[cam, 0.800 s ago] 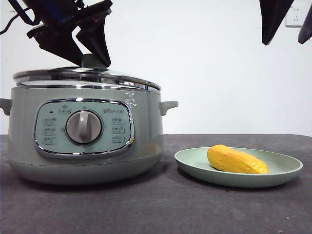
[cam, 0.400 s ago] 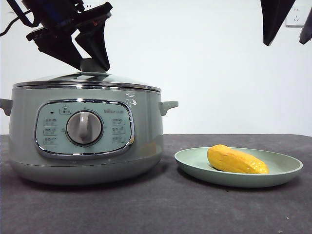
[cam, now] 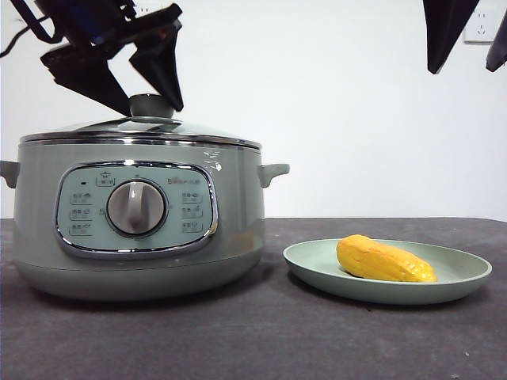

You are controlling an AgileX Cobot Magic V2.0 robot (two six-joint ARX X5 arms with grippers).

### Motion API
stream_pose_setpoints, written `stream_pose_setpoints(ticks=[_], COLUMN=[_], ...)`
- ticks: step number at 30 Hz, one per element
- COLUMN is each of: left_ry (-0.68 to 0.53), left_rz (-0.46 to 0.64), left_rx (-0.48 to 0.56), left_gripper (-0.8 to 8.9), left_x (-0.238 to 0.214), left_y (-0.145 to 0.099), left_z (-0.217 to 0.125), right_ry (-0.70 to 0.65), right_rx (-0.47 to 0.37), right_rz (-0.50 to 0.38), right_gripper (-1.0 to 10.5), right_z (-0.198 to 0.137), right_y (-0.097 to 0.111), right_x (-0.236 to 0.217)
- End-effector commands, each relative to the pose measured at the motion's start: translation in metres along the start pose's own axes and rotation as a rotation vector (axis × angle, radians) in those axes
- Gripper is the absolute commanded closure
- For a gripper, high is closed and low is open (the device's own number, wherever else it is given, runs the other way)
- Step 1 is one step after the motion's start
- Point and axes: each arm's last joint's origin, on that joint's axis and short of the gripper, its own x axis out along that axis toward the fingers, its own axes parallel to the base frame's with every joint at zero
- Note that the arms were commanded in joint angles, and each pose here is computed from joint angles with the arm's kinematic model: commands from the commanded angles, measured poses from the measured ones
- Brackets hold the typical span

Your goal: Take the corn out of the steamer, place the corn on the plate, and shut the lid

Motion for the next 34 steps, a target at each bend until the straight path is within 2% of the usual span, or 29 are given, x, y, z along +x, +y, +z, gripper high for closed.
stream_pose_setpoints(ticks=[1, 5, 7, 9, 10, 12, 17, 21, 25, 27, 34], left_ry=[-0.077, -0.093, -0.074, -0.07, -0.08, -0.11, -0.197, -0.254, -0.391, -0.345, -0.218], left_rz=[-0.008, -0.013, -0.004, 0.006, 0.02, 0.046, 0.093, 0.173, 0.216, 0.214, 0.213], left_rx=[-0.018, -0.015, -0.006, 0.016, 0.021, 0.023, 0.016, -0.002, -0.026, -0.039, -0.031], left_gripper=[3.74, 3.98, 5.55, 7.95, 8.21, 8.22, 8.22, 8.21, 8.21, 8.16, 8.16], left_x=[-0.026, -0.06, -0.077, -0.092, -0.1, -0.113, -0.139, -0.147, -0.149, -0.148, -0.145], left_y=[-0.001, -0.002, -0.002, -0.001, -0.001, 0.0, 0.002, 0.006, 0.01, 0.01, 0.01], left_z=[0.007, 0.003, -0.003, -0.007, -0.009, -0.012, -0.032, -0.074, -0.116, -0.122, -0.134], right_ry=[-0.008, -0.038, -0.051, -0.07, -0.088, -0.132, -0.276, -0.408, -0.484, -0.489, -0.482], right_rx=[0.012, 0.013, 0.016, 0.02, 0.024, 0.031, 0.068, 0.11, 0.171, 0.216, 0.212], right_rz=[-0.002, 0.002, 0.009, 0.013, 0.017, 0.029, 0.056, 0.074, 0.082, 0.064, 0.064], right_gripper=[6.0, 6.0, 6.6, 8.2, 9.0, 9.6, 9.6, 9.6, 9.6, 9.4, 9.4], right_z=[0.0, 0.002, 0.001, -0.002, -0.005, -0.014, -0.049, -0.086, -0.107, -0.106, -0.107], right_y=[0.0, 0.0, -0.001, -0.002, -0.002, -0.002, -0.005, -0.009, -0.011, -0.012, -0.012], right_x=[0.001, -0.002, -0.005, -0.009, -0.01, -0.012, -0.011, -0.007, -0.003, -0.003, -0.003])
